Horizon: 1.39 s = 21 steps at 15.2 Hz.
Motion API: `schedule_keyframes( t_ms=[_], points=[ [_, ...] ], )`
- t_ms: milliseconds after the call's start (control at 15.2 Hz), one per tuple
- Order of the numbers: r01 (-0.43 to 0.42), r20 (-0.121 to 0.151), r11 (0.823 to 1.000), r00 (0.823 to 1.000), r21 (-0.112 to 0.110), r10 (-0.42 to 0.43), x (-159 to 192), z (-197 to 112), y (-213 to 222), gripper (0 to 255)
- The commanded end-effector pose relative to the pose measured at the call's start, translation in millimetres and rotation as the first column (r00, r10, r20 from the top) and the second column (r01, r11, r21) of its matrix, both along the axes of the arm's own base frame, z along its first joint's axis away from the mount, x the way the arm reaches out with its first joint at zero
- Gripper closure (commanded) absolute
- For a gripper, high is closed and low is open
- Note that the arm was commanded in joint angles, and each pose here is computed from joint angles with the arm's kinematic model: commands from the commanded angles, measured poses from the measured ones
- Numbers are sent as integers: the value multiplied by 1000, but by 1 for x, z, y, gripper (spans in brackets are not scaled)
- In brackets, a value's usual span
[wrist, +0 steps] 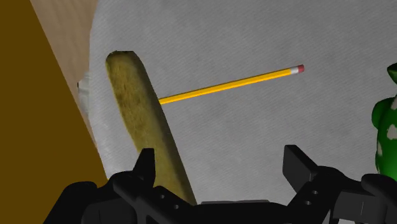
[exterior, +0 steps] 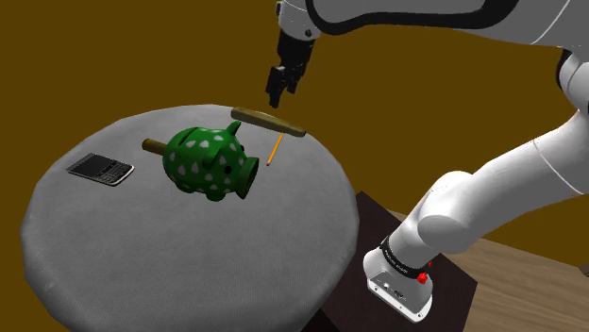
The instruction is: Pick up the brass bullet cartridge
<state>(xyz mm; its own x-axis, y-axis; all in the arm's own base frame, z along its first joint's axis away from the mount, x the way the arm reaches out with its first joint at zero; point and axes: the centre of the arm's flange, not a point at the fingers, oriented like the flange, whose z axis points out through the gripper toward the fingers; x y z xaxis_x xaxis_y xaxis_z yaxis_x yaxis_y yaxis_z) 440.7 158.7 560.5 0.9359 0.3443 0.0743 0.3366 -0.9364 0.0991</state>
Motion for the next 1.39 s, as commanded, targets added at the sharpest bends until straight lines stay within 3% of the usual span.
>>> schedule_keyframes(
  t_ms=[0,660,1320],
  points=[
    [-22,-7,1000,1000,7,22,11,-8,23,0],
    [-126,-40,991,991,38,127,68,-53,130,0],
    [-227,-69,971,970,72,232,111,-96,243,0]
  ],
)
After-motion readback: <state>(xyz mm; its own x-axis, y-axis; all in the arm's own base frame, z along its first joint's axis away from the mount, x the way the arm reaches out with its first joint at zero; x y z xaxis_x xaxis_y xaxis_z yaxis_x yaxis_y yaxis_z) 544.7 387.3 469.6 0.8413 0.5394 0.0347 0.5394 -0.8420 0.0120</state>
